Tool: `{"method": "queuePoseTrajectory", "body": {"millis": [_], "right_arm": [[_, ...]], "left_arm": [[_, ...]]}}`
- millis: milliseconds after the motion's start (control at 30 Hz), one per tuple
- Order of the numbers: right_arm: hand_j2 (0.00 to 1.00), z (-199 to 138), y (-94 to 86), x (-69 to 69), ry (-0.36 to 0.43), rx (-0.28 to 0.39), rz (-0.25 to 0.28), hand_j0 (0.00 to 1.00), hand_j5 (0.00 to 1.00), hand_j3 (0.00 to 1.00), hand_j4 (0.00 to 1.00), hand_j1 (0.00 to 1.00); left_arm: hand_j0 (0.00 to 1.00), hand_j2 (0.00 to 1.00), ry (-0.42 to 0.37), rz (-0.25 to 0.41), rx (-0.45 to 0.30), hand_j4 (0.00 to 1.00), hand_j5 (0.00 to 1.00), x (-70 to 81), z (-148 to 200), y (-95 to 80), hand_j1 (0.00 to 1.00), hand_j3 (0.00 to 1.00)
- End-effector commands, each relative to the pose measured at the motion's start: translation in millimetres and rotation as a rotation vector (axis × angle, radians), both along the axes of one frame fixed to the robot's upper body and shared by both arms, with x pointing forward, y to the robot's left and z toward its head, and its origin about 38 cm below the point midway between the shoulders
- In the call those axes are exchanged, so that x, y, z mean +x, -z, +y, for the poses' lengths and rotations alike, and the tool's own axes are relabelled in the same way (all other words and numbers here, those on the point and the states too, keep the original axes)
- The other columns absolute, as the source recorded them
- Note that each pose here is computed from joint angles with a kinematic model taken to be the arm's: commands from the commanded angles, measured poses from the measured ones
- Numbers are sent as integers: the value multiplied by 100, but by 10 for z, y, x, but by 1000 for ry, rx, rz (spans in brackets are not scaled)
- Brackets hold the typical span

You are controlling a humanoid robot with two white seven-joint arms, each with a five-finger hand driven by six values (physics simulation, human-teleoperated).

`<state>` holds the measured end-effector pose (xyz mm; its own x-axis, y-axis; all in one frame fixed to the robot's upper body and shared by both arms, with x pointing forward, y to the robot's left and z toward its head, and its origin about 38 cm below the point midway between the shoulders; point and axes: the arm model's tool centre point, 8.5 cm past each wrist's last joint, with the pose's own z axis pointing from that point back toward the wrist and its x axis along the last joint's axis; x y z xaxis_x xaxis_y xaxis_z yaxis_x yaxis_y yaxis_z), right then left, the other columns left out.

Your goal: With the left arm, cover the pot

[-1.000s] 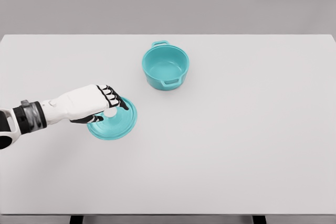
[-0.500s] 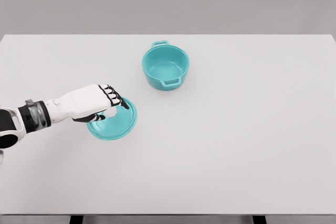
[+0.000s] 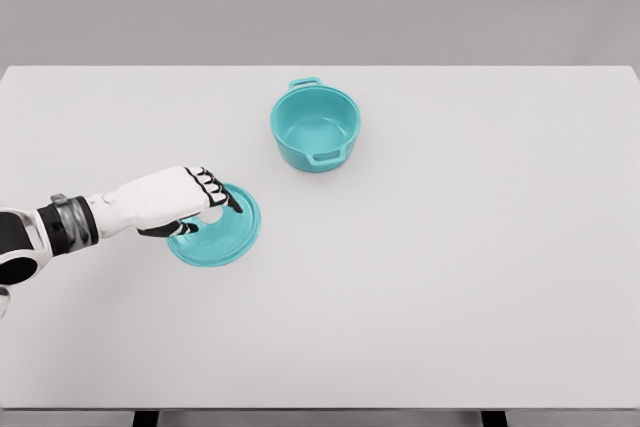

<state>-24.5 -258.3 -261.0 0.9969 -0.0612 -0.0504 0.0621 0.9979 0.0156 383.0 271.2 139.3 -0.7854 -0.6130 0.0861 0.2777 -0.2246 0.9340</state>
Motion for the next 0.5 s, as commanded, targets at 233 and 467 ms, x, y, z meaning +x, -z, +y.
{"method": "queuePoseTrajectory", "body": {"millis": [233,467], "right_arm": [[100,2,0,-4,0,1,1,100,100,100,100,100],[100,0,0,1,0,0,0,100,100,100,100,100]], "left_arm": [[67,67,-3,0,-4,67,67,5,3,-4,67,67],[65,65,-3,2,-4,65,65,1,4,2,65,65]]}}
